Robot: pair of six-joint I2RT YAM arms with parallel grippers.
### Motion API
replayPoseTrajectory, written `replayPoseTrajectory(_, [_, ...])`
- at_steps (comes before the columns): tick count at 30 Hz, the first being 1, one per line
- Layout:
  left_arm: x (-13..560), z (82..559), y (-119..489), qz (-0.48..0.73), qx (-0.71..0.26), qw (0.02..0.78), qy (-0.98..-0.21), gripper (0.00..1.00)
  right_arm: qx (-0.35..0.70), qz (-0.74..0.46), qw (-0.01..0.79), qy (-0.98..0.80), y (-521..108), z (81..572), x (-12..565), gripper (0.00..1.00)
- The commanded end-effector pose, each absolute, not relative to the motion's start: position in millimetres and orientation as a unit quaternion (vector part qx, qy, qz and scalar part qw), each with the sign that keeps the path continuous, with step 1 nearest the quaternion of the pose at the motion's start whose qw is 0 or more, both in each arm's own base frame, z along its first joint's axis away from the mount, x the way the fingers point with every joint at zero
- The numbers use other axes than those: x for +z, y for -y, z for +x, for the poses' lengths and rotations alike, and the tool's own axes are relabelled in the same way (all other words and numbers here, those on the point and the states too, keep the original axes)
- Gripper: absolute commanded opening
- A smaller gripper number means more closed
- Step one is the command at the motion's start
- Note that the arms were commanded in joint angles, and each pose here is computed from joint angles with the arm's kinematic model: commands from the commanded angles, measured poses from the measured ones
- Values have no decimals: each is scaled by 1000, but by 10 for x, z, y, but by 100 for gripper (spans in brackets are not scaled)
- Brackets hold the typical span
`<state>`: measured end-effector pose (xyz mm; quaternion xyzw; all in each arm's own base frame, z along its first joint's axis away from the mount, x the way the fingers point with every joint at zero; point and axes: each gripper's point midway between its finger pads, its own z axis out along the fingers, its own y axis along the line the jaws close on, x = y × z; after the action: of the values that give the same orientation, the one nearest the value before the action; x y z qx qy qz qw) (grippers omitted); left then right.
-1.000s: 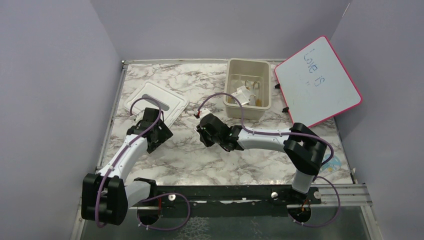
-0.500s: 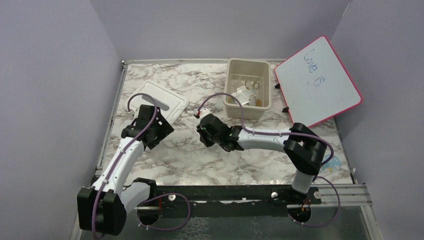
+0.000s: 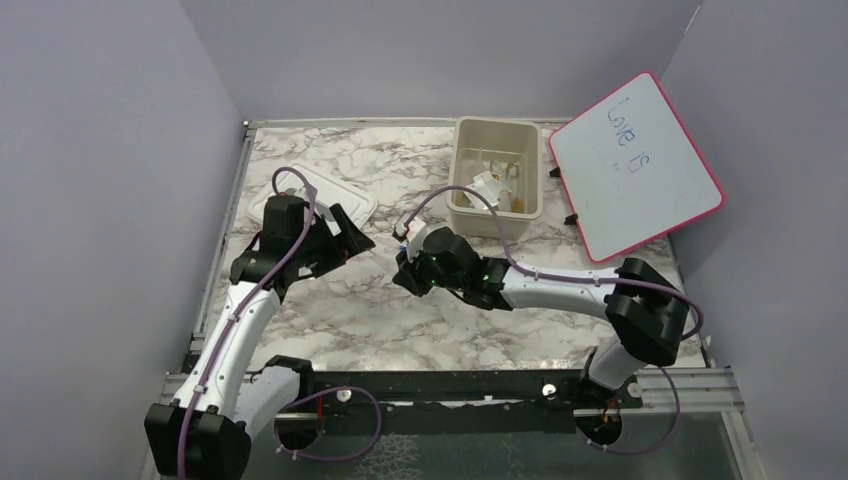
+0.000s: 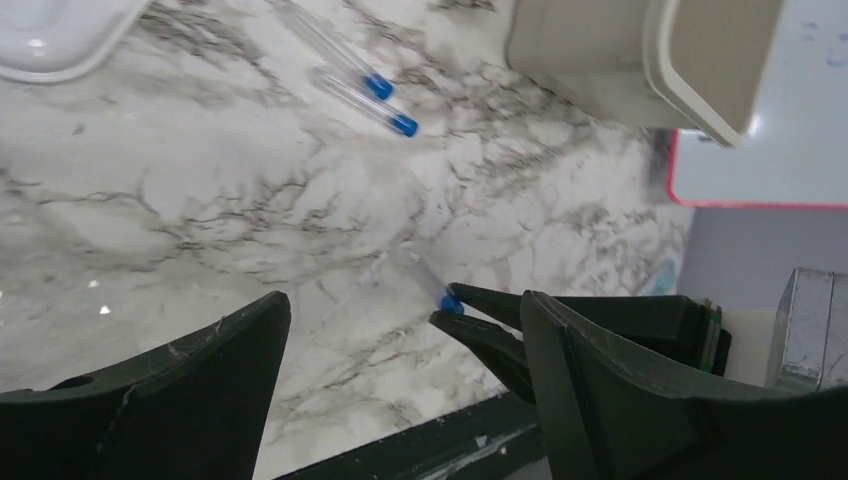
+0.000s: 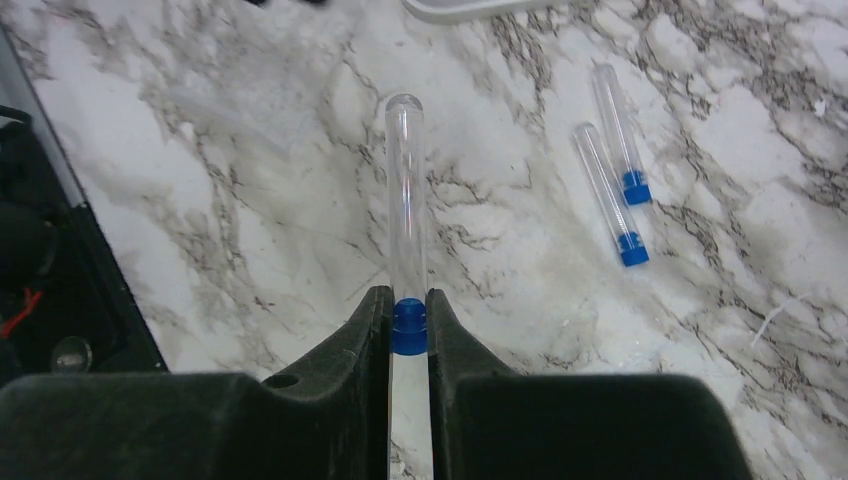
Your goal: Organize the chemistry lab equipment
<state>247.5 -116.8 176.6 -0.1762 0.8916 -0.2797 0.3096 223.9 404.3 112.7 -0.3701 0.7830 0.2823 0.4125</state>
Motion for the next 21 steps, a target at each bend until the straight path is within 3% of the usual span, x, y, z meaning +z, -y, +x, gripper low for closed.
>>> replayPoseTrajectory(1, [2119, 2394, 1662, -66, -429, 297, -851, 88, 342, -402, 458, -716, -4199, 2144, 1576, 8])
replayPoseTrajectory(7, [2068, 2261, 1833, -26, -484, 264, -834, 75, 373, -383, 482, -694, -4151, 2075, 1794, 9])
replayPoseTrajectory(12, [2039, 2238, 1823, -25, -483, 268, -834, 48, 382, -381, 493, -683, -4138, 2060, 1878, 9])
replayPoseTrajectory(21, [2092, 2284, 1804, -31, -482, 294, -825, 40, 409, -390, 494, -661, -4181, 1966, 2011, 9])
